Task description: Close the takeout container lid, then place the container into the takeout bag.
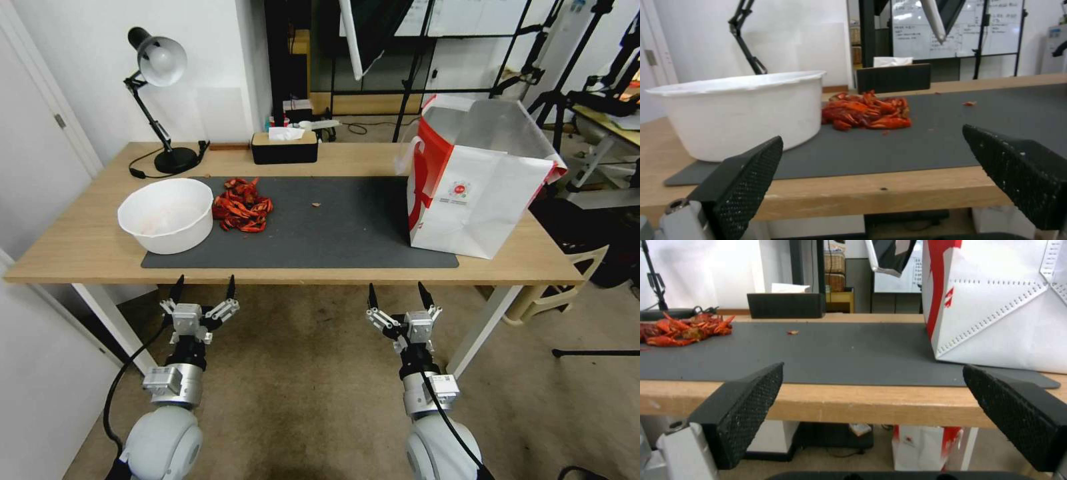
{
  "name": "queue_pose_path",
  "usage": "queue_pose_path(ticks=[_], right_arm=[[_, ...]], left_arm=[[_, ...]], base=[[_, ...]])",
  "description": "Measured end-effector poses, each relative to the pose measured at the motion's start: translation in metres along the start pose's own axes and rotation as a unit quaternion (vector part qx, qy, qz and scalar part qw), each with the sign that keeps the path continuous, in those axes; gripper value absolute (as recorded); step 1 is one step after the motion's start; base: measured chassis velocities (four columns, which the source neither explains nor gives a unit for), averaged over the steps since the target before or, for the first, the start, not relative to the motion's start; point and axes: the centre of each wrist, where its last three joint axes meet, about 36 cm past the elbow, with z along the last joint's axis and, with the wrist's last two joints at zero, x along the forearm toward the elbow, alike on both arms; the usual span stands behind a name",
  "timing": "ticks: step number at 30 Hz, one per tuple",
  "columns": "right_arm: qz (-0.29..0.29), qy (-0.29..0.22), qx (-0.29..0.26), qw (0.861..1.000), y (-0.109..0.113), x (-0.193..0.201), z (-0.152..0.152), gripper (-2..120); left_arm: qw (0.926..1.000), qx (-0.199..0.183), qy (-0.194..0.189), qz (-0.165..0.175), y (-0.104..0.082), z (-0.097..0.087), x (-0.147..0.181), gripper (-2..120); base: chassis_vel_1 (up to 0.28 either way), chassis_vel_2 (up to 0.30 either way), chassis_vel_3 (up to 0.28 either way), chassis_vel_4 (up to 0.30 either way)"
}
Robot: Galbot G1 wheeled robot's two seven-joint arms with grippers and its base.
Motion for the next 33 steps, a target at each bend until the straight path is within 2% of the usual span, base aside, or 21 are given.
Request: queue_pose_path(ticks=[5,33], right_arm=[[0.0,0.001,0.004,1.0,0.0002,0.0012,0.0015,100],[0.0,0.0,0.004,1.0,0.0003,0.0011,0.0018,100]], left_arm=[[0.9999,0.003,0.006,0.01,-0.0032,-0.0011,0.001,100],[0.9999,0.004,0.005,0.012,-0.0038,-0.0013,-0.0006,100]], base=[[0.0,0.0,0.0,0.0],[0.0,0.0,0.0,0.0]])
